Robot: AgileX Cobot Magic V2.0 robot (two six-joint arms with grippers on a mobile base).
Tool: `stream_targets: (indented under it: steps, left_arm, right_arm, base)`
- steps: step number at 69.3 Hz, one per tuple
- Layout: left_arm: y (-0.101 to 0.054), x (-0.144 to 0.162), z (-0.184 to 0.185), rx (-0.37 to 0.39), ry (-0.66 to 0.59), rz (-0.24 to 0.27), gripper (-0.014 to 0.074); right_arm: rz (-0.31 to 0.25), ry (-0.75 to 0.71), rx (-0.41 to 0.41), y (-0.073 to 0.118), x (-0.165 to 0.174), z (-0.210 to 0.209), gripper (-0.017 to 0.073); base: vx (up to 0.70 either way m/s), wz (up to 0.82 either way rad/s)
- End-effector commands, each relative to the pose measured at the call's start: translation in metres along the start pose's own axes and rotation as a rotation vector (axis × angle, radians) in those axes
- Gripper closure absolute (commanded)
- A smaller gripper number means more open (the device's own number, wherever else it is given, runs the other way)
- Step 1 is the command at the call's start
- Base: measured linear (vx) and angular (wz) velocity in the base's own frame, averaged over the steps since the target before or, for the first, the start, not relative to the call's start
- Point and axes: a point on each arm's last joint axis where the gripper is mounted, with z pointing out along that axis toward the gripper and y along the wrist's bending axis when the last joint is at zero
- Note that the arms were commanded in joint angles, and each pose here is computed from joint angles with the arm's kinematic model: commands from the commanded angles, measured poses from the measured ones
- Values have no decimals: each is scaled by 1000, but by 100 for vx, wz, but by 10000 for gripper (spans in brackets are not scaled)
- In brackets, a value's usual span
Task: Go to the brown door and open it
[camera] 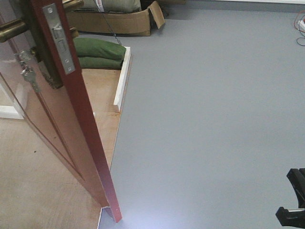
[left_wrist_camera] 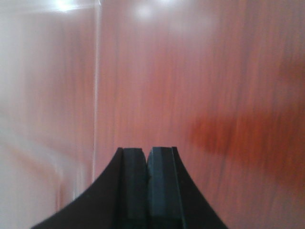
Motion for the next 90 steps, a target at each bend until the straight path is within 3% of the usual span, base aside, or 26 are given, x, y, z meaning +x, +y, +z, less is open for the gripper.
stream_targets:
  steps: [1, 90]
  left_arm:
    - [-5, -5, -1, 39, -20, -94, 577]
    - [-7, -1, 3, 65, -9, -95, 577]
  right_arm:
    - [-10, -92, 2, 0, -7, -1, 559]
    - [-10, -91, 2, 0, -7, -1, 559]
  base:
    - [0, 0]
    - [0, 0]
